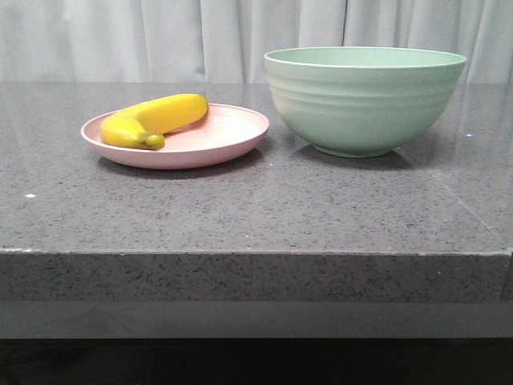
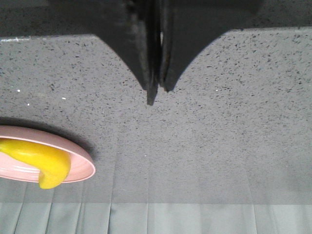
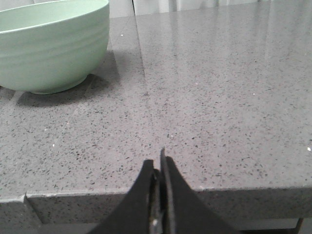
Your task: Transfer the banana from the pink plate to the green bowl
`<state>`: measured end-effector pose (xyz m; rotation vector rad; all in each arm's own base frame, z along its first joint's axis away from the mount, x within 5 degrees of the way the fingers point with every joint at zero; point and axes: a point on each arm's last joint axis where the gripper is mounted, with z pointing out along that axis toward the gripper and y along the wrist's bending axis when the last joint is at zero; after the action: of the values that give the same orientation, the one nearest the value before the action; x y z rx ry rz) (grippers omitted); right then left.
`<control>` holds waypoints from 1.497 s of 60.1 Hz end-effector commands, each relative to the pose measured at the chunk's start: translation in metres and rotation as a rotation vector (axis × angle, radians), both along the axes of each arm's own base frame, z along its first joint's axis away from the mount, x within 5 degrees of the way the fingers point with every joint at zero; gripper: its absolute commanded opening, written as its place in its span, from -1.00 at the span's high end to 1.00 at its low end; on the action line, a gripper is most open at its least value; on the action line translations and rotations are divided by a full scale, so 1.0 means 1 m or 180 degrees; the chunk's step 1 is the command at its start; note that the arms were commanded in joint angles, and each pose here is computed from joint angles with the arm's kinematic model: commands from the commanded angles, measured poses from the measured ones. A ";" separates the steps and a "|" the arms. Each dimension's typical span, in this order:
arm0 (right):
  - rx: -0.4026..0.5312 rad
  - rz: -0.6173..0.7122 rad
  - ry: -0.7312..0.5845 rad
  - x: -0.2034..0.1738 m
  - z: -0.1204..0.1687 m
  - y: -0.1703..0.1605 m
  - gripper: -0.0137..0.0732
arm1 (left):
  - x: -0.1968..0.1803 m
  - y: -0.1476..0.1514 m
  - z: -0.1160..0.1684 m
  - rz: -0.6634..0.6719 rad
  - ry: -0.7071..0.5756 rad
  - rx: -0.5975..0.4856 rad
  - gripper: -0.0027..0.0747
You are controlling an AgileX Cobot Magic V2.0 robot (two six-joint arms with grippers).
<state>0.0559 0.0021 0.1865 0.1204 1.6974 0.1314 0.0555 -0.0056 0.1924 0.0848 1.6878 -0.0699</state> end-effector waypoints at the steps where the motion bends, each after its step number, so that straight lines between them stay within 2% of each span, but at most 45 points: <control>1: -0.0030 -0.0049 -0.0313 -0.001 0.008 -0.001 0.84 | -0.001 0.000 0.008 -0.0017 -0.0335 -0.0065 0.98; 31: -0.0030 -0.0050 -0.0322 -0.001 0.008 -0.001 0.84 | -0.001 0.000 0.008 -0.0018 -0.0334 -0.0077 0.98; 43: -0.0031 -0.0072 -0.0456 -0.001 0.014 -0.002 0.84 | -0.003 0.000 0.022 -0.0013 -0.0584 -0.0101 0.98; 48: -0.0045 -0.0061 -0.0528 -0.004 0.028 -0.002 0.84 | -0.005 0.000 0.035 -0.0017 -0.0633 -0.0105 0.98; 57: -0.0171 -0.0031 -0.0579 -0.012 0.069 -0.001 0.84 | -0.007 0.000 0.084 -0.0020 -0.0818 -0.0123 0.98; 70: -0.0385 -0.0053 -0.0429 -0.001 0.133 -0.002 0.84 | 0.026 -0.003 0.136 -0.0031 -0.0289 -0.0070 0.98; 79: -0.0388 -0.0046 -0.0294 0.017 0.150 -0.002 0.84 | 0.049 -0.005 0.150 -0.0030 -0.0139 -0.0056 0.98; 86: -0.0388 -0.0044 -0.0255 0.022 0.152 -0.003 0.84 | 0.051 -0.006 0.154 -0.0026 -0.0238 -0.0066 0.98; 90: -0.0388 -0.0045 -0.0261 0.022 0.152 -0.003 0.79 | 0.051 -0.006 0.156 -0.0023 -0.0311 -0.0073 0.87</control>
<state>0.0762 0.0004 0.3207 0.0368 1.7115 0.0349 0.1059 -0.0104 0.3268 0.0885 1.7247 -0.0705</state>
